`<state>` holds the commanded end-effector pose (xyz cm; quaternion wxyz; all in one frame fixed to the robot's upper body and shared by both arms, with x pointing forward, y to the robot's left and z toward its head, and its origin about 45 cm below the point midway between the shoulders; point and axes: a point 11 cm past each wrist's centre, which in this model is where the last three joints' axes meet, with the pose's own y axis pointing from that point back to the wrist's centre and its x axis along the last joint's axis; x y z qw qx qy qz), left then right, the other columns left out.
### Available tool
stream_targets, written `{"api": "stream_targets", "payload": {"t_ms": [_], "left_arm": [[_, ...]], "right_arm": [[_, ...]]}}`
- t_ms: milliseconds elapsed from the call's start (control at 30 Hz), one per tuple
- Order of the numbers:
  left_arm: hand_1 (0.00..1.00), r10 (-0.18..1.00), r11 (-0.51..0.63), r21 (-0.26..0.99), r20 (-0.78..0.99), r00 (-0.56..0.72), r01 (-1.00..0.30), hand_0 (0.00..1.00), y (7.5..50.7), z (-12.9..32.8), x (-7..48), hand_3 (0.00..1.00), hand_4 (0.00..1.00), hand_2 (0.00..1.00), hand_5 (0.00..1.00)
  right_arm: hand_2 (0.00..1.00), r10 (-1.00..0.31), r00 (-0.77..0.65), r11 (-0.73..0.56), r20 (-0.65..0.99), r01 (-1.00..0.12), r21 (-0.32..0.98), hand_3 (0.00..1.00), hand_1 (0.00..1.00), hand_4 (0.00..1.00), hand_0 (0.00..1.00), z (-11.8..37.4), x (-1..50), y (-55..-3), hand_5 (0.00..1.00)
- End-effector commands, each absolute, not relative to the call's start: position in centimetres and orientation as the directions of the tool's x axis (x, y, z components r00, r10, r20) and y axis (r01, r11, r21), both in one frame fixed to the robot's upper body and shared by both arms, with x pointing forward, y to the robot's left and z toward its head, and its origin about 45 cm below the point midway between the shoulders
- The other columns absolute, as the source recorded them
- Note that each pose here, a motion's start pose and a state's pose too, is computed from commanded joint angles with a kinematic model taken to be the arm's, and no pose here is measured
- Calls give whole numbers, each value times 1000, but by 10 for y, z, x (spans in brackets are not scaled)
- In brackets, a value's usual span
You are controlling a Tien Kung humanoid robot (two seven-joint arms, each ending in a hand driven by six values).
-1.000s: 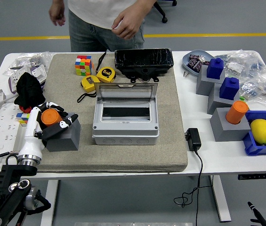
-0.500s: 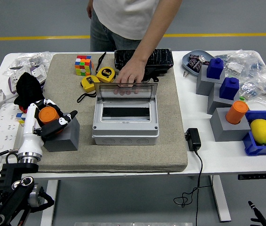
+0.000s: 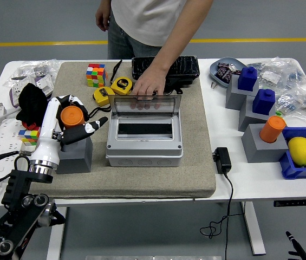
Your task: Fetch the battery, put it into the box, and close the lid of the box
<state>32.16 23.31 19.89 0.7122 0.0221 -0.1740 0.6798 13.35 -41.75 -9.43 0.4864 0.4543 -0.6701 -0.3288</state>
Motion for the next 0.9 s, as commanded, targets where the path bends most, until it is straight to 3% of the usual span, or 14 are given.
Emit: {"api": "stream_targets", "payload": {"t_ms": [100, 133, 300, 333, 633, 900], "left_arm": [[2, 922, 147, -252, 386, 40, -957, 87, 213, 212, 325, 2, 947, 12, 19], [2, 903, 173, -266, 427, 46, -948, 80, 206, 215, 326, 2, 830, 2, 123], [2, 812, 315, -288, 575, 100, -904, 80, 165, 220, 328, 2, 830, 2, 123], [2, 795, 348, -288, 595, 118, -892, 80, 155, 220, 328, 2, 773, 2, 150], [2, 694, 555, -240, 662, 284, -797, 78, 81, 208, 329, 2, 790, 2, 154], [2, 657, 587, -216, 691, 303, -780, 76, 60, 198, 348, 2, 796, 2, 168]], "right_arm": [[730, -928, -114, 372, 354, -290, 882, 773, 767, 998, 900, -94, 134, -418, 964], [730, -928, -113, 372, 355, -289, 882, 772, 767, 998, 900, -94, 134, -418, 964], [730, -928, -108, 374, 358, -288, 882, 772, 767, 998, 900, -94, 134, -419, 964], [730, -928, -108, 374, 358, -289, 881, 772, 766, 998, 900, -94, 135, -419, 962], [730, -926, -100, 378, 365, -294, 878, 772, 766, 998, 899, -92, 138, -422, 964], [729, -925, -87, 379, 370, -293, 878, 772, 766, 998, 899, -91, 138, -422, 962]]}}
